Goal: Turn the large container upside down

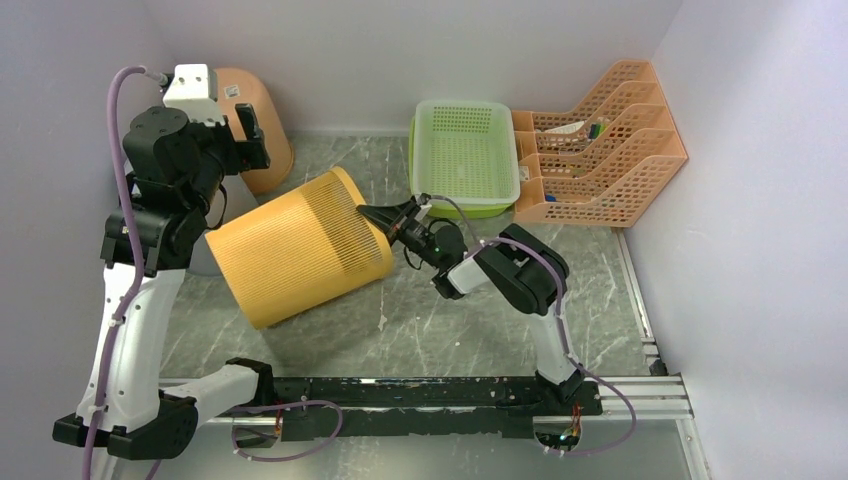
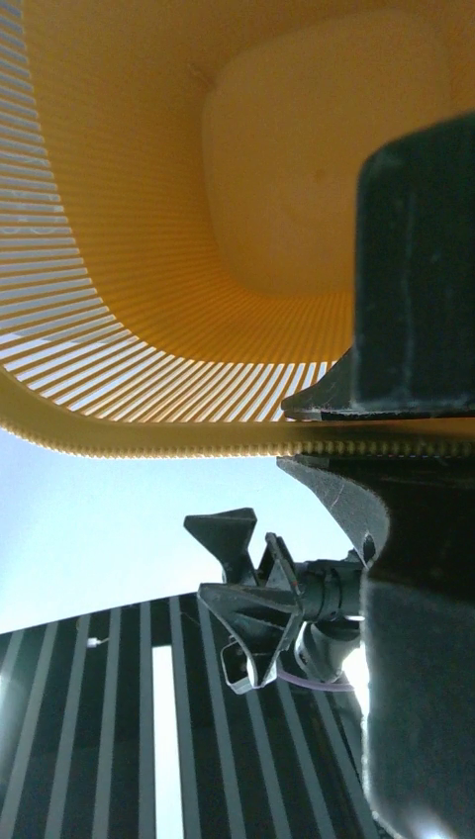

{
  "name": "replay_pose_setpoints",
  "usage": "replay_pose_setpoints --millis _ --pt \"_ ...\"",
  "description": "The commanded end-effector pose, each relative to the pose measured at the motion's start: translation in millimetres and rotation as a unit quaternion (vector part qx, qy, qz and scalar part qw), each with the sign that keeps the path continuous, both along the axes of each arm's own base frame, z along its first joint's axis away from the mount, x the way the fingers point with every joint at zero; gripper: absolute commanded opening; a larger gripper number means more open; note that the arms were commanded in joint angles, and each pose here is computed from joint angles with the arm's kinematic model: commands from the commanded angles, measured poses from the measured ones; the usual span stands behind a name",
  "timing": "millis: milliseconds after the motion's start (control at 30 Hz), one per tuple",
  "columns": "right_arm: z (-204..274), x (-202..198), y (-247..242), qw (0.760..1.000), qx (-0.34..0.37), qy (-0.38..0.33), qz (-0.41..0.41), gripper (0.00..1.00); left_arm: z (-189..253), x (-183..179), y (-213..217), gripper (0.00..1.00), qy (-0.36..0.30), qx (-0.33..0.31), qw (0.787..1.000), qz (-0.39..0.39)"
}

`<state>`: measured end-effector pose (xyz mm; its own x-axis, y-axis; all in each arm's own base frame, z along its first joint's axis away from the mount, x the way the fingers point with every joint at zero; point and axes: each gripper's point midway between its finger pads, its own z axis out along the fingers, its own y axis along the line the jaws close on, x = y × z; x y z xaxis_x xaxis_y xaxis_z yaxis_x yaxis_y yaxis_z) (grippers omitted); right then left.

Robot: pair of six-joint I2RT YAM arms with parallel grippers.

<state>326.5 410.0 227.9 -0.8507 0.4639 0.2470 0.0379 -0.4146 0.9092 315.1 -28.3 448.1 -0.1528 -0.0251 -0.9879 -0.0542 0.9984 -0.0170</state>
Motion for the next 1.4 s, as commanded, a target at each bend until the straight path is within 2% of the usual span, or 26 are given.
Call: replay_pose_setpoints --millis 0,133,200,500,833,1033,1133,1267,1367 --pt "18.9 -20.4 -32.3 0.997 0.077 -0.028 0.000 0.00 0.9 -3.6 2.5 1.00 0.002 0.005 1.000 0.004" --pt "-38.0 -14.0 -60.2 0.999 0.017 0.032 -0.024 0.00 -3.8 -3.4 1.8 1.00 0.005 0.005 1.000 0.003" --pt "-53.7 -12.3 -74.9 0.998 -0.009 0.040 -0.036 0.00 -5.0 -2.7 1.7 1.00 0.007 0.006 1.000 0.002" --pt "-76.5 -5.4 -133.0 0.994 -0.076 0.031 -0.074 0.00 -9.8 -0.7 -1.7 1.00 0.007 -0.002 1.000 -0.003" --pt "-109.0 -19.7 -134.8 0.990 -0.121 0.042 -0.051 0.00 -19.4 0.3 -3.3 1.00 0.013 -0.004 1.000 -0.006" --pt "-135.0 -24.5 -138.6 0.986 -0.136 0.084 -0.045 0.26 -24.0 0.8 -3.9 1.00 0.017 -0.002 1.000 -0.007" --pt "-140.0 -22.8 -141.4 0.985 -0.139 0.090 -0.046 0.35 -24.2 1.4 -4.5 1.00 0.018 -0.001 1.000 -0.009" --pt "-142.2 -15.5 -150.3 0.984 -0.141 0.091 -0.056 0.43 -24.4 1.7 -4.0 1.00 0.018 0.000 1.000 -0.008" --pt "-142.9 -10.4 -157.7 0.984 -0.143 0.088 -0.063 0.45 -25.5 2.0 -3.8 0.99 0.019 0.002 1.000 -0.008"
